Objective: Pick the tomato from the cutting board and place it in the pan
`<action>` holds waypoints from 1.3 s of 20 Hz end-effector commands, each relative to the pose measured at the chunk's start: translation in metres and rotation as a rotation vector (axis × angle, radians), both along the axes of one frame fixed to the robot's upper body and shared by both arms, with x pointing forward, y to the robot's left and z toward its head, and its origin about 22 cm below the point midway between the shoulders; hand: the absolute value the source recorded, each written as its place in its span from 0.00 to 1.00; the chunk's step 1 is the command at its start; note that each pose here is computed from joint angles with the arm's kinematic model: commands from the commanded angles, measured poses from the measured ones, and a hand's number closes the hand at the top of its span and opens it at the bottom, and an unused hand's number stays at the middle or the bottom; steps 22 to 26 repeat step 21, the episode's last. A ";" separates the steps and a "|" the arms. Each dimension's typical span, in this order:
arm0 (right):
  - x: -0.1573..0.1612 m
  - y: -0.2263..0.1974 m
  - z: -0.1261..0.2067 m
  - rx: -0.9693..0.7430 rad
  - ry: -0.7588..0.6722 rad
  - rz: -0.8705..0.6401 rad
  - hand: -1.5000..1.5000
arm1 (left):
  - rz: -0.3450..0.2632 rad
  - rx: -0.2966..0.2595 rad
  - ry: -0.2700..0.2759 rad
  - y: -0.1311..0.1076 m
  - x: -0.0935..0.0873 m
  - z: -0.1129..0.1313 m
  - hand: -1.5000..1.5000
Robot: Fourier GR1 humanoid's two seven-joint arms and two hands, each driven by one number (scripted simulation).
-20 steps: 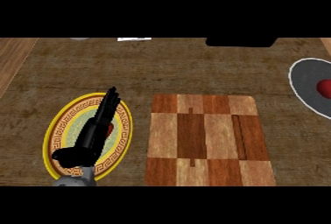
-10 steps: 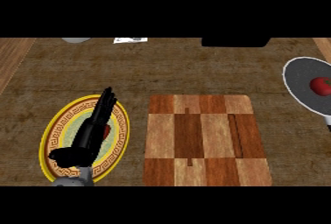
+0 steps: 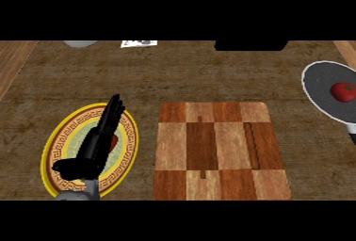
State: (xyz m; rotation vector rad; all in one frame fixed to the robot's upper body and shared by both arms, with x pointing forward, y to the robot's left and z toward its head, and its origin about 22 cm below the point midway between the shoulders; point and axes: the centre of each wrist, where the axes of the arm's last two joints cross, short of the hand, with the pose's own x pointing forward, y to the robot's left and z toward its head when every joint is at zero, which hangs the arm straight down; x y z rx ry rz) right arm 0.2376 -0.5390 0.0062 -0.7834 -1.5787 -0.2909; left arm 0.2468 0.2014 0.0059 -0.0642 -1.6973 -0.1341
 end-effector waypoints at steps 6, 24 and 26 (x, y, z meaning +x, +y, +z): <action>-0.008 0.011 -0.006 -0.022 0.057 0.019 0.00 | -0.006 -0.018 0.002 0.012 -0.006 -0.004 0.50; -0.002 0.021 0.001 -0.166 0.102 -0.040 0.00 | -0.004 -0.009 0.021 0.003 0.000 0.004 0.50; -0.002 0.021 0.001 -0.166 0.102 -0.040 0.00 | -0.004 -0.009 0.021 0.003 0.000 0.004 0.50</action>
